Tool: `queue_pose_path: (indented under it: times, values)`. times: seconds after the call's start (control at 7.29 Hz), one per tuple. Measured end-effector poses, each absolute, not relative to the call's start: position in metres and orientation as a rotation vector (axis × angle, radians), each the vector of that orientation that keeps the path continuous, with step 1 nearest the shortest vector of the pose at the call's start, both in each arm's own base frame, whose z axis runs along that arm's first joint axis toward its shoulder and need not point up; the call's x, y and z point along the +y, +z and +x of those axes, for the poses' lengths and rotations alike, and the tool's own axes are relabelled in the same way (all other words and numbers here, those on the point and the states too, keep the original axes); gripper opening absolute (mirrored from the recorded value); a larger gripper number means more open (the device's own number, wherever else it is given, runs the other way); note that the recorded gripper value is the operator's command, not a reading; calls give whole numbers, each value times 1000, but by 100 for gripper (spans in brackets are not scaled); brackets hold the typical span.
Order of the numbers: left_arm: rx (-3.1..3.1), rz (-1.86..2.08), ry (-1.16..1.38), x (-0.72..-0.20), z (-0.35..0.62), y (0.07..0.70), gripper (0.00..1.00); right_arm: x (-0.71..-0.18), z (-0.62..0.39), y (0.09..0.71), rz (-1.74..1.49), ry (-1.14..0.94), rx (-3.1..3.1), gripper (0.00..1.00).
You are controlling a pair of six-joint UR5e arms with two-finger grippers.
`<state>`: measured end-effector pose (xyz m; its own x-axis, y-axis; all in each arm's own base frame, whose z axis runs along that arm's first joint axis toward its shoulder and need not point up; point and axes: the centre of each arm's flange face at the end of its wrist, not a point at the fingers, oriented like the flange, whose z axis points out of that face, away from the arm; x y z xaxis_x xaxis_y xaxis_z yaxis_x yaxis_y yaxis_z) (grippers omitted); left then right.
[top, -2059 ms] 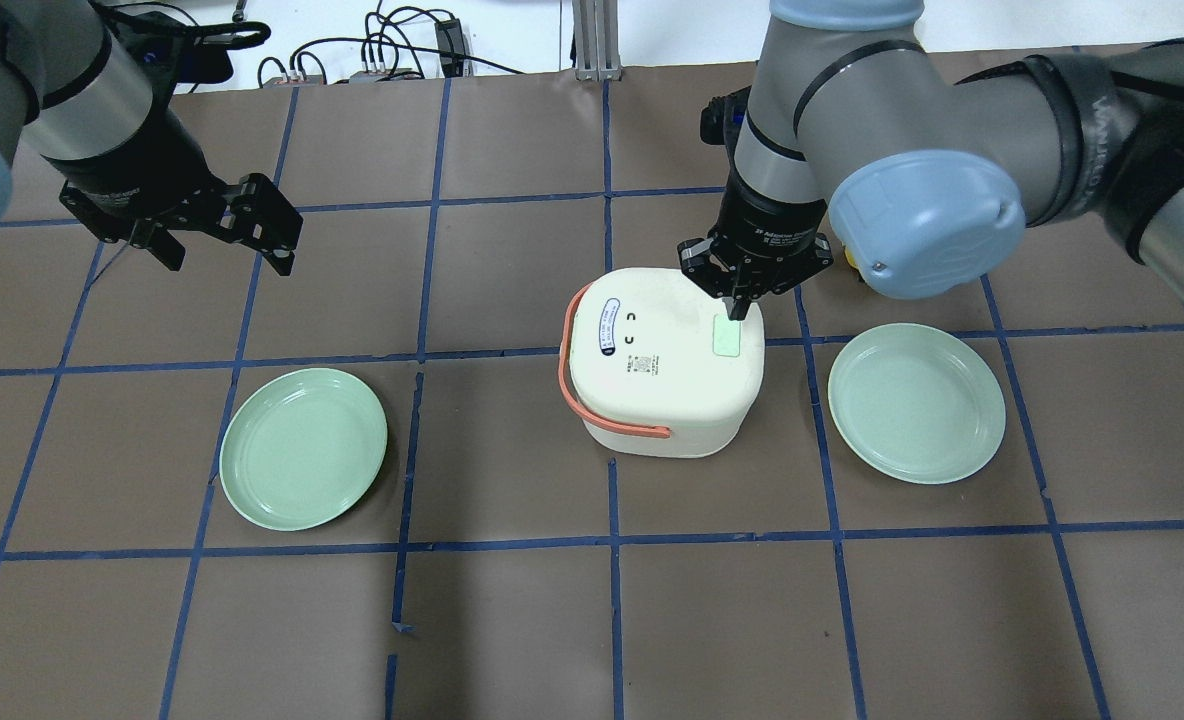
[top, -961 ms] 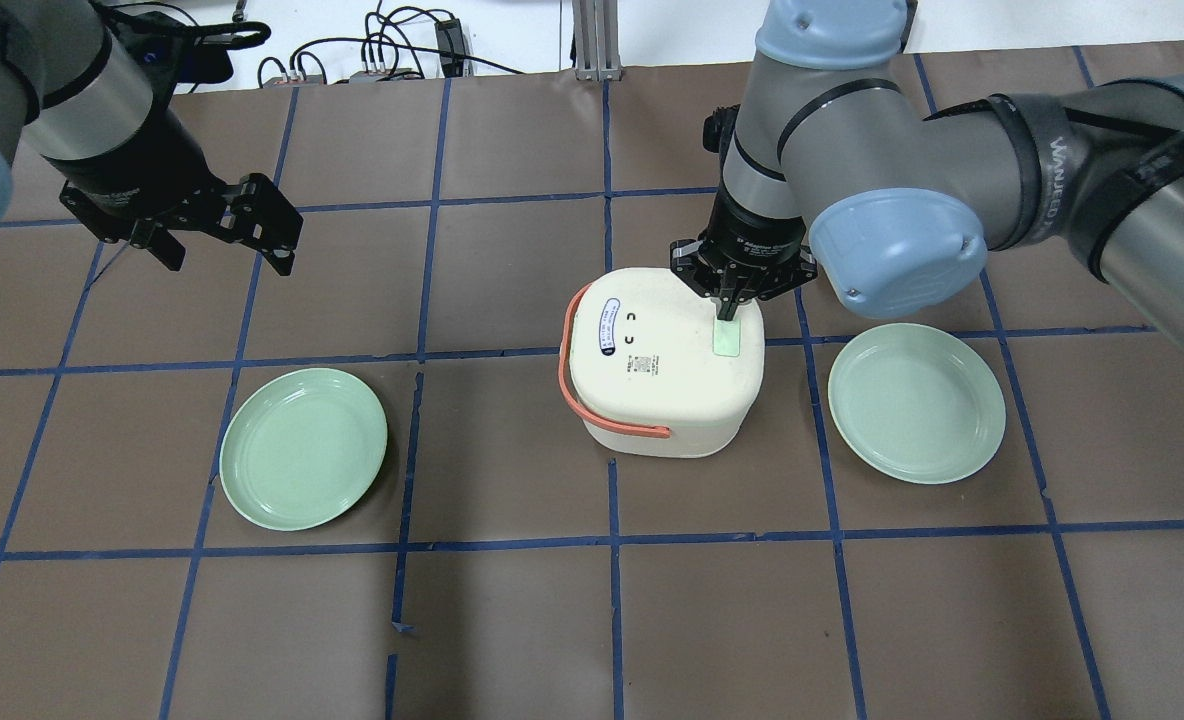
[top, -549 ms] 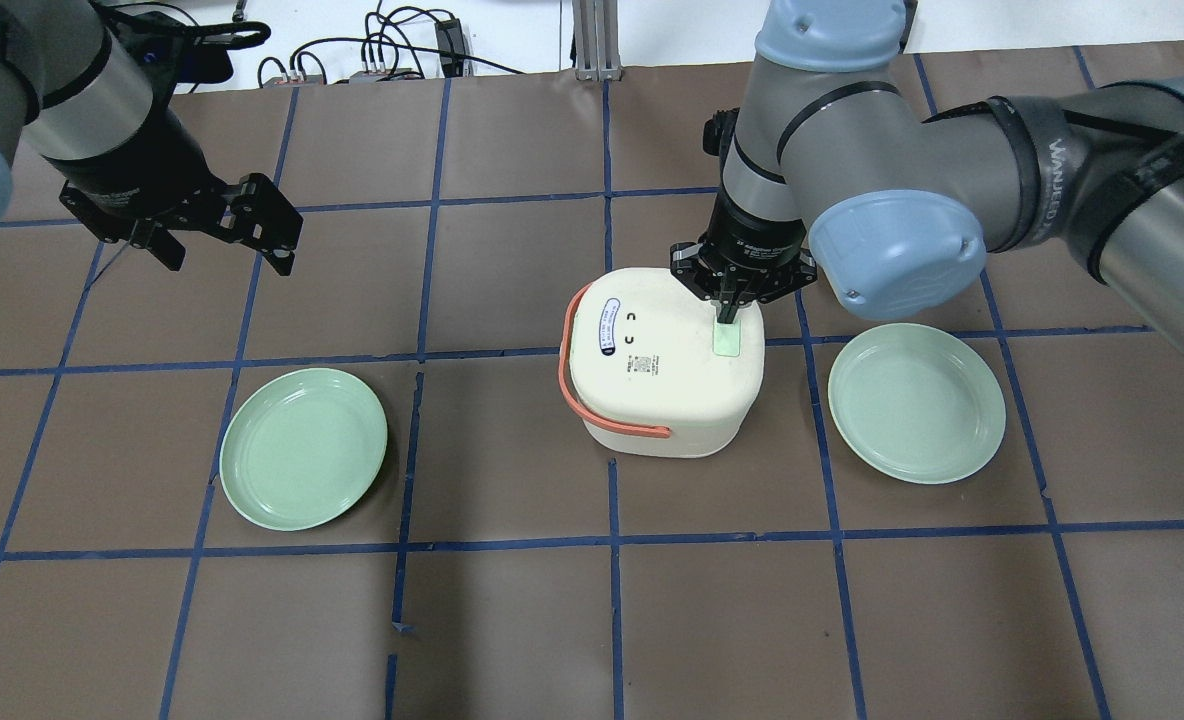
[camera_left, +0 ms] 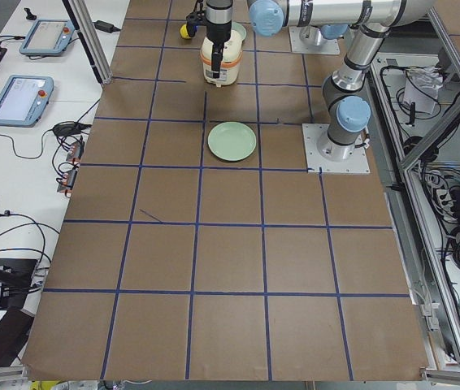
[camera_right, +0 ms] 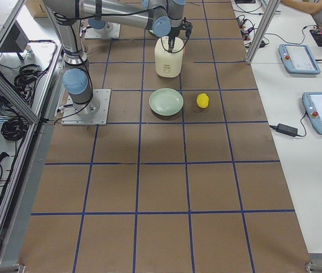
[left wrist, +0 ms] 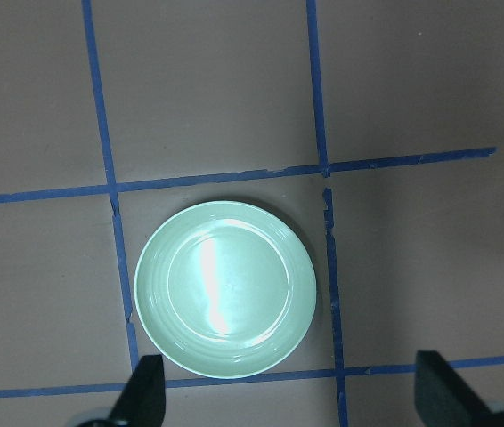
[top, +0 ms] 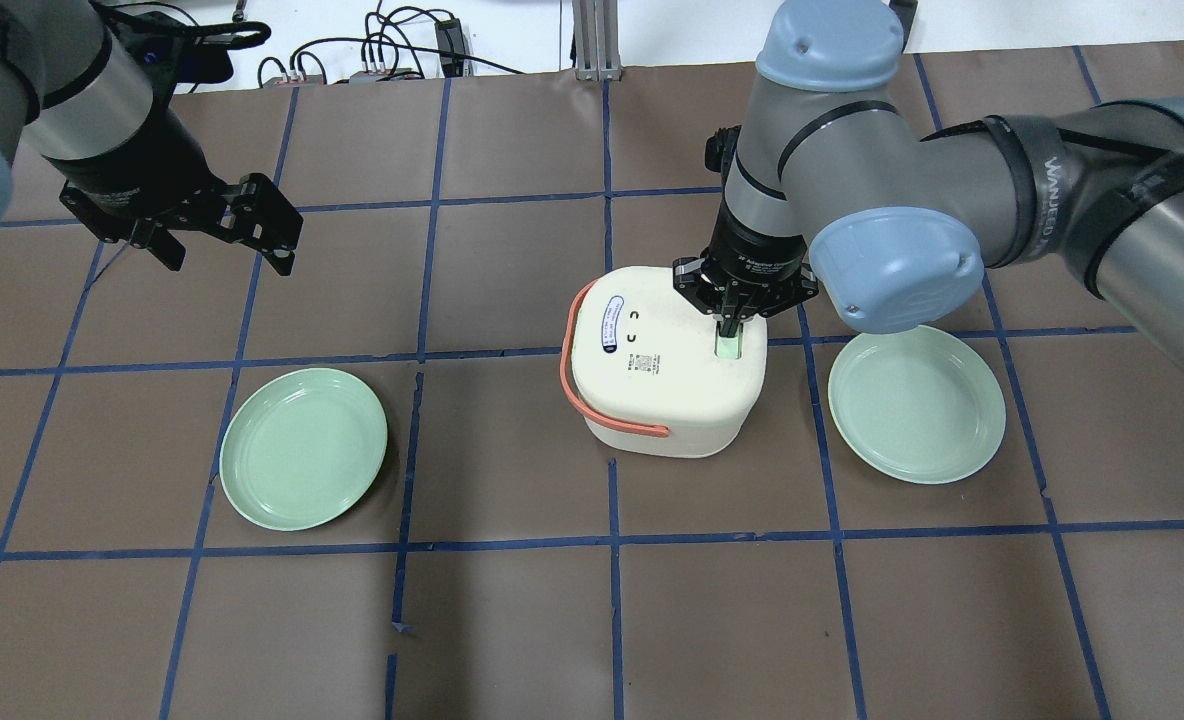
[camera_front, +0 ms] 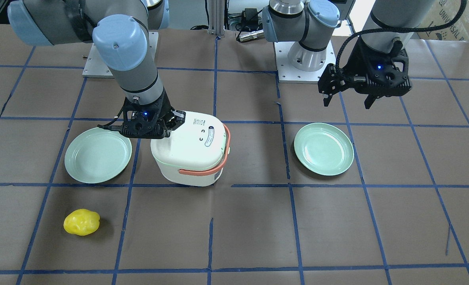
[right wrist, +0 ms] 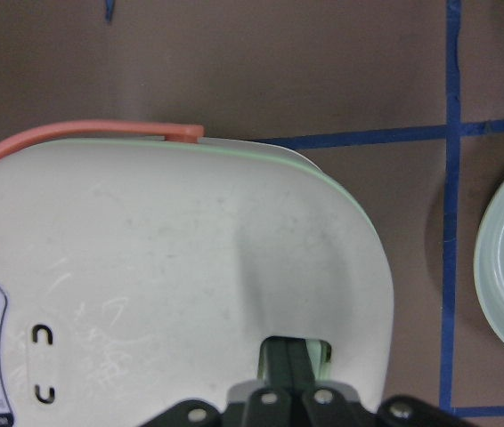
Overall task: Press rice cooker button
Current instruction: 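Lift the right gripper away as the cooker lid pops open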
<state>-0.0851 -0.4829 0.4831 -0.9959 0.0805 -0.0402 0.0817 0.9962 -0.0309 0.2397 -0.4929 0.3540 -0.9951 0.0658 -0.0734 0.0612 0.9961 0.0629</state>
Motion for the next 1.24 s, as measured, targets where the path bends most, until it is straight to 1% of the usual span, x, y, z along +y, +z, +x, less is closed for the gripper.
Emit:
queue_pose_path:
  times: [0.27,0.55,0.82,0.96,1.1,1.24]
  values:
    - [3100,125,-51,-483,-85,483,100,-493,240,361,99,74,3057,11]
    - [3100,126,-50,-483,-85,483,100,-497,240,392,102,45,3052,13]
    - [3100,126,-50,-483,-85,483,100,-512,228,434,112,75,3057,23]
    - [3100,126,-50,-483,-85,483,100,-522,207,449,115,90,3060,34]
    - [3100,126,-50,-483,-85,483,100,-530,178,457,117,111,3062,54]
    - [3101,126,-51,-483,-85,483,100,-534,152,463,101,119,3063,66]
